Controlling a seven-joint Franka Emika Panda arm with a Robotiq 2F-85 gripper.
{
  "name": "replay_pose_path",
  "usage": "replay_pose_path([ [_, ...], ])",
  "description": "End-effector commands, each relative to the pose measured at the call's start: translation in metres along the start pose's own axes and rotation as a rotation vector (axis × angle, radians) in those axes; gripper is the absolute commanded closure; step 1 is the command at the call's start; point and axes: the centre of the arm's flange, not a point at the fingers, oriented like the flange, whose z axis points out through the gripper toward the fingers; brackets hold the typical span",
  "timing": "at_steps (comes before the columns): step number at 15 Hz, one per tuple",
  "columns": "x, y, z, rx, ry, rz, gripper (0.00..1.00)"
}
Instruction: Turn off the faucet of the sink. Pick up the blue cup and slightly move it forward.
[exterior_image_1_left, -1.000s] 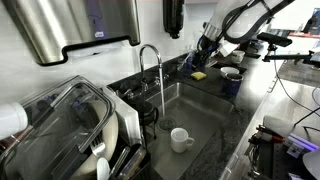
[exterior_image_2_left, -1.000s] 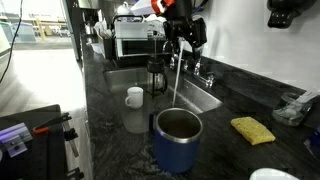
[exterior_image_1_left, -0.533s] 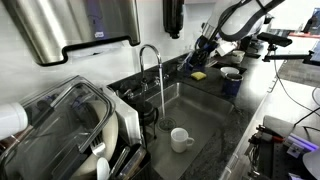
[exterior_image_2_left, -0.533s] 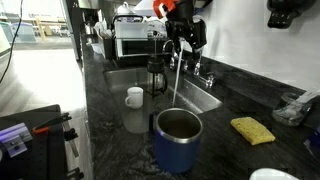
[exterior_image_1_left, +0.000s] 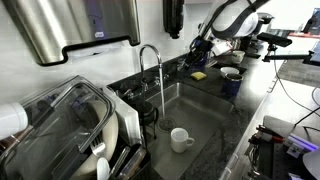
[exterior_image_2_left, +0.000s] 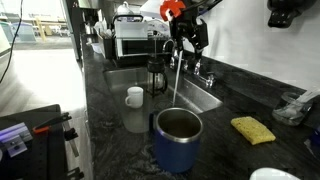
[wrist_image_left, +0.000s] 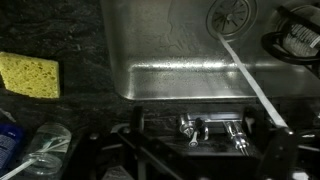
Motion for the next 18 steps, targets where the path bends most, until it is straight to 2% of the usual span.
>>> replay_pose_path([
  [1, 0.01, 0.007, 0.007, -0.001, 0.005, -0.017, 0.0],
  [6, 0.009, 0.013, 0.004, -0.081, -0.025, -0.007, 0.0],
  [7, 0.04, 0.016, 0.059, -0.124, -0.044, 0.004, 0.0],
  [8, 0.006, 0.012, 0.004, -0.072, -0.01, -0.013, 0.0],
  [12, 0.019, 0.019, 0.056, -0.105, -0.053, -0.001, 0.0],
  [18, 0.026, 0.02, 0.059, -0.107, -0.047, -0.002, 0.0],
])
